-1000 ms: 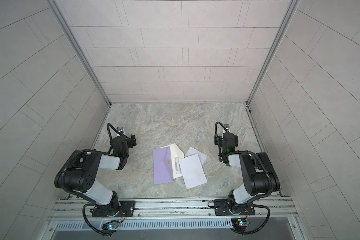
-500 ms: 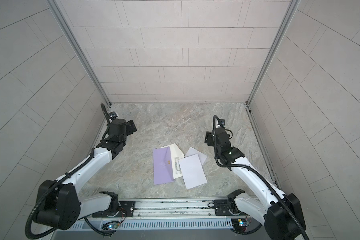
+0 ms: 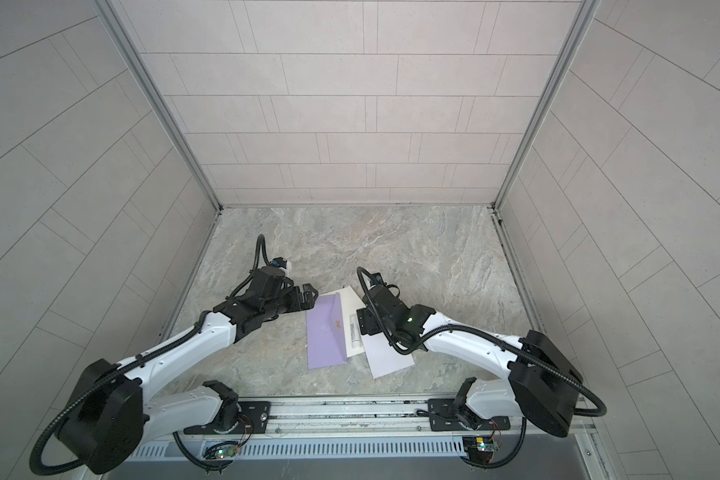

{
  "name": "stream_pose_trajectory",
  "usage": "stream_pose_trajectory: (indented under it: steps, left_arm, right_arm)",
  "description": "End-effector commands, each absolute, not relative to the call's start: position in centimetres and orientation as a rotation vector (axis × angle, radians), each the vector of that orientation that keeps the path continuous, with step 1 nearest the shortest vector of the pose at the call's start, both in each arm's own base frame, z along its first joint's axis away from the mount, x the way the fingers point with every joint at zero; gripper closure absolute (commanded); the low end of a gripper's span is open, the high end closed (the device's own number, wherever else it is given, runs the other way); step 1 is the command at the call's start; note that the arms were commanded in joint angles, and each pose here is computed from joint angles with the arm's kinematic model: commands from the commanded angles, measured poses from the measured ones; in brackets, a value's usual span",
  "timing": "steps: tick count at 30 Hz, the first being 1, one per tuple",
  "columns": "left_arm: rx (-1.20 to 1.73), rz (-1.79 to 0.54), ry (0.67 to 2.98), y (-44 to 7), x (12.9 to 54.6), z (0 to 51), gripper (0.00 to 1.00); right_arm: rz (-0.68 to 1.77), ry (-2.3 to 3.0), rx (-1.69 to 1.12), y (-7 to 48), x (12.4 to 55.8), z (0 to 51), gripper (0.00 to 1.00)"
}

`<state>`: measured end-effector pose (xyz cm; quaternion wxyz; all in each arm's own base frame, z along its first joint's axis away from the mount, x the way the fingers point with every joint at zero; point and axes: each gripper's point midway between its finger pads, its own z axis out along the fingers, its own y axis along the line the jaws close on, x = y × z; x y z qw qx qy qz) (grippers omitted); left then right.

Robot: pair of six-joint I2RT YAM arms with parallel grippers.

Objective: Place the letter into the envelope and seal it
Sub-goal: 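Move both grippers forward over the papers and envelope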

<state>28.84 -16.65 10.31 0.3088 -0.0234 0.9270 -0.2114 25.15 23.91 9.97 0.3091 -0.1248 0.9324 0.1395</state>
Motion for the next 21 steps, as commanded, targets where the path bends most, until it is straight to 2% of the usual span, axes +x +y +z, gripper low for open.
stream_pose_trajectory:
  steps: [1,9,18,21]
  left_arm:
    - [0.07,-0.659,2.53,-18.9,26.9,10.1,0.02]
    - [0.371,-0.539,2.645,-21.3,24.7,8.8,0.02]
    - [0.494,-0.606,2.691,-23.4,23.8,8.3,0.08]
    - [0.518,-0.629,2.681,-23.9,23.8,8.6,0.11]
  right_arm:
    - [0.396,2.503,-0.371,25.1,24.7,9.9,0.16]
    - [0.282,2.561,-0.281,24.0,25.2,8.3,0.17]
    - [0.203,2.562,-0.313,22.4,24.8,9.0,0.17]
    - [0.156,2.59,-0.204,20.3,24.8,8.5,0.16]
